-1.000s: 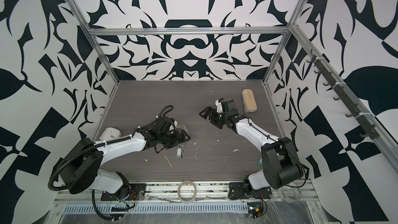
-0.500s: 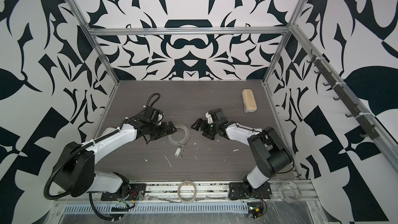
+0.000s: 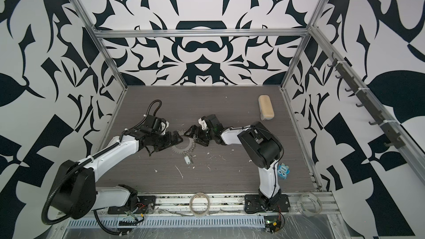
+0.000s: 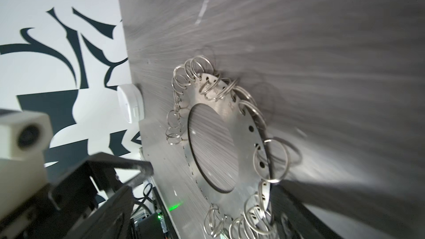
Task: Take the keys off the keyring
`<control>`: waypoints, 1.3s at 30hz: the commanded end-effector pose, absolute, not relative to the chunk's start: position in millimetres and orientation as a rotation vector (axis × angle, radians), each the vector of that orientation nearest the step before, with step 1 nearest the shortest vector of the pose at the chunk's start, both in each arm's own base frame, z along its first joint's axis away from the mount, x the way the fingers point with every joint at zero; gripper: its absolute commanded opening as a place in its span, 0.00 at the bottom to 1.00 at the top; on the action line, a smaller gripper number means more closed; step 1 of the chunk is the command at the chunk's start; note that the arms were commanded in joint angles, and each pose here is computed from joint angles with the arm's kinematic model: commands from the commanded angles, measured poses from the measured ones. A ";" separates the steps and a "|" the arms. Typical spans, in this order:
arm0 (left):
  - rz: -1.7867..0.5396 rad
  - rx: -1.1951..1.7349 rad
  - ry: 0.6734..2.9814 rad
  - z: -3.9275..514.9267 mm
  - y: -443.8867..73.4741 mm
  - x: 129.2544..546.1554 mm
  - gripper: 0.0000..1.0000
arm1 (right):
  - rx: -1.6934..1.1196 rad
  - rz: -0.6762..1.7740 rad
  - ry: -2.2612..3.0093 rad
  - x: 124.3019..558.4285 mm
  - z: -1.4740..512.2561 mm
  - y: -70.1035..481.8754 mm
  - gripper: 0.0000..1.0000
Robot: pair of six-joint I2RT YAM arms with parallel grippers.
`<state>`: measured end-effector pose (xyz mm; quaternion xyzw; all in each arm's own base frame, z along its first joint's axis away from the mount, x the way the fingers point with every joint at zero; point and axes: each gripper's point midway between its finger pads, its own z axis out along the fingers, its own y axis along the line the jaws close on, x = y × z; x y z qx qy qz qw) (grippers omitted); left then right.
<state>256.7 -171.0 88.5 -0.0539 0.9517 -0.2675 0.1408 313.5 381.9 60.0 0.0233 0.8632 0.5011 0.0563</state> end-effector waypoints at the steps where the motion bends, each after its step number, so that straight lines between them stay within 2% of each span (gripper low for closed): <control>1: -0.755 -0.200 2.759 85.4 -158.1 241.6 0.99 | 0.058 1.659 2.599 314.4 62.2 408.3 0.95; 9: -0.558 -0.298 2.782 63.7 -124.2 236.8 0.99 | 0.034 1.668 2.529 328.0 90.5 413.7 0.94; 19: -0.592 -0.329 2.743 68.6 -99.7 285.1 0.99 | 0.030 1.547 2.545 319.4 108.4 373.4 0.94; 30: -0.798 -0.318 2.776 44.5 -130.1 317.8 0.99 | 0.001 1.418 2.491 321.0 158.8 321.3 0.94; 34: -0.826 -0.308 2.780 45.9 -142.3 312.8 0.99 | 0.012 1.375 2.471 323.2 171.0 301.0 0.94; 39: -0.873 -0.258 2.802 43.7 -181.8 288.8 1.00 | 0.065 1.328 2.452 325.7 172.2 272.3 0.95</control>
